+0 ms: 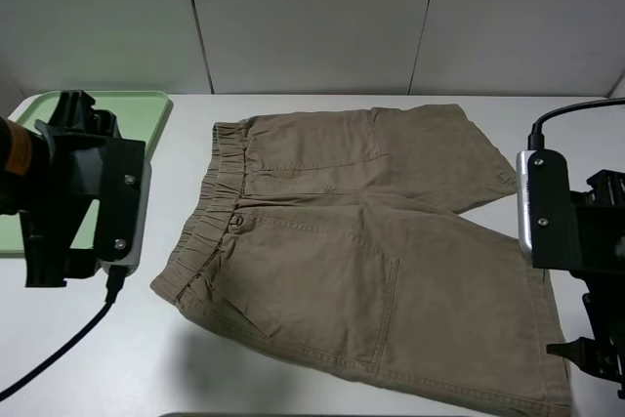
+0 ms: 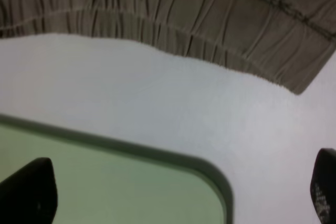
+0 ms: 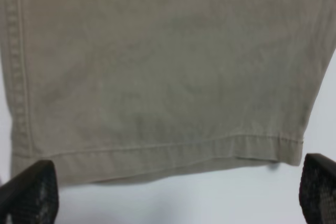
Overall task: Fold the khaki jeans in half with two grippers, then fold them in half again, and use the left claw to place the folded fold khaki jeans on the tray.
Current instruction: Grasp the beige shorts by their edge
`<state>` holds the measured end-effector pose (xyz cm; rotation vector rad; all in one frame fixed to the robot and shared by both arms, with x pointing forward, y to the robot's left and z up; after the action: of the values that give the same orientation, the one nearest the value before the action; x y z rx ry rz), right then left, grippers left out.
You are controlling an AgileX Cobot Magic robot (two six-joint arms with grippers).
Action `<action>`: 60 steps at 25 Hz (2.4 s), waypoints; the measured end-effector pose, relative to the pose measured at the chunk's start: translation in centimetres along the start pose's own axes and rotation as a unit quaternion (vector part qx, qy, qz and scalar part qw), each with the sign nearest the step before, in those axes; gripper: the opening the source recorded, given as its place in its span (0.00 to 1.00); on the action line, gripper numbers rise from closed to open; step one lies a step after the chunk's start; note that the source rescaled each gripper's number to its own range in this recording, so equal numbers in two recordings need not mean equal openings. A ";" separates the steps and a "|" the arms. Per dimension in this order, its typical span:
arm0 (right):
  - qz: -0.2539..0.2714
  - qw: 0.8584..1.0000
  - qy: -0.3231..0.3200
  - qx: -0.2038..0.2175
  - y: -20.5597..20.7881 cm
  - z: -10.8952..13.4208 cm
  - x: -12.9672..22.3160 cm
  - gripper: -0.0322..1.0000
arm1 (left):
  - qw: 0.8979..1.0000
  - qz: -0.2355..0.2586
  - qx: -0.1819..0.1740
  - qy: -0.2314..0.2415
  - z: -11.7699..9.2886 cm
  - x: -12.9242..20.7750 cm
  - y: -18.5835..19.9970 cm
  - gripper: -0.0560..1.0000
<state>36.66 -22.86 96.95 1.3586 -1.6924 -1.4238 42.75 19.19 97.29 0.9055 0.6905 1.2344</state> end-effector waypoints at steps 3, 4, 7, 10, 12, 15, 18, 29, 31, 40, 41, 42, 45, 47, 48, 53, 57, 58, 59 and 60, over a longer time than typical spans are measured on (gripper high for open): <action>-0.019 1.000 0.006 0.012 -0.3 0.0 -0.2 1.00 | 1.000 -0.002 0.017 -0.008 -0.1 -0.5 -1.6 1.00; -0.027 0.999 0.006 0.016 -0.4 -0.1 -0.3 1.00 | 1.000 -0.002 0.023 -0.010 -0.1 -0.7 -2.1 1.00; -0.046 0.999 0.008 0.025 -0.5 -0.2 -0.6 1.00 | 0.999 -0.003 0.038 -0.017 -0.3 -1.0 -3.4 1.00; -0.046 0.999 0.011 0.022 -1.2 0.4 0.0 1.00 | 0.998 -0.001 0.054 -0.022 -0.6 -1.3 -4.5 1.00; -0.038 0.999 0.023 0.019 -1.9 0.9 0.6 1.00 | 0.998 0.002 0.065 -0.024 -0.8 -1.4 -5.2 1.00; -0.034 0.999 0.034 0.018 -2.3 1.3 1.0 1.00 | 0.997 0.000 0.073 -0.027 -1.0 -1.6 -5.9 1.00; -0.031 0.999 0.035 0.016 -2.4 1.4 1.2 1.00 | 0.996 0.001 0.083 -0.030 -1.3 -1.8 -6.7 1.00; 0.002 0.999 0.050 -0.012 -4.0 2.2 1.9 1.00 | 0.997 -0.020 0.073 -0.028 -1.1 -2.4 -7.6 1.00; 0.003 0.999 0.052 -0.017 -4.5 2.2 1.6 1.00 | 0.997 -0.023 0.070 -0.028 -1.1 -2.4 -7.6 1.00; 0.007 0.998 0.054 -0.039 -6.7 2.3 0.7 1.00 | 0.997 -0.033 0.061 -0.025 -1.1 -2.6 -7.7 1.00; 0.009 0.998 0.053 -0.043 -7.0 2.4 0.7 1.00 | 0.997 -0.035 0.059 -0.024 -1.0 -2.6 -7.7 1.00; 0.009 0.998 0.049 -0.045 -7.2 2.4 0.6 1.00 | 0.997 -0.037 0.058 -0.023 -1.1 -2.6 -7.7 1.00; 0.019 0.997 0.045 -0.054 -7.8 2.6 0.6 1.00 | 0.997 -0.044 0.060 -0.025 -1.9 -2.6 -7.9 1.00; 0.019 0.997 0.044 -0.056 -8.0 2.6 0.6 1.00 | 0.997 -0.057 0.052 -0.025 -2.3 -2.6 -8.0 1.00; 0.018 0.997 0.044 -0.056 -8.1 2.6 0.5 1.00 | 0.997 -0.064 0.048 -0.024 -2.4 -2.7 -8.1 1.00; 0.015 0.998 0.035 -0.056 -8.1 2.6 0.5 1.00 | 0.996 -0.071 0.043 -0.024 -2.6 -2.8 -8.1 1.00; 0.015 0.998 0.028 -0.057 -8.1 2.6 0.4 1.00 | 0.996 -0.071 0.043 -0.024 -2.6 -2.8 -8.1 1.00; 0.015 0.998 0.028 -0.058 -8.1 2.7 0.4 1.00 | 0.996 -0.071 0.043 -0.024 -2.6 -2.8 -8.1 1.00; 0.015 0.998 0.028 -0.058 -8.1 2.7 0.4 1.00 | 0.996 -0.071 0.043 -0.024 -2.6 -2.8 -8.1 1.00; 0.015 0.998 0.028 -0.058 -8.1 2.7 0.5 1.00 | 0.996 -0.070 0.044 -0.024 -2.6 -2.8 -8.1 1.00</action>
<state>37.00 -21.70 88.51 1.2927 -1.5636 -1.4308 43.87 16.37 88.86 0.9392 0.7622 1.0611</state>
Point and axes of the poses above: a point on each arm's last joint axis where the gripper is mounted, y pointing back along that axis away from the gripper, z along the wrist's bending axis when the last joint is at zero, x = y × z, the point moved 1 cm from there along -y, pointing out along that axis toward the gripper, and after that the axes turned 10 degrees about -y, right-handed, at the moved point
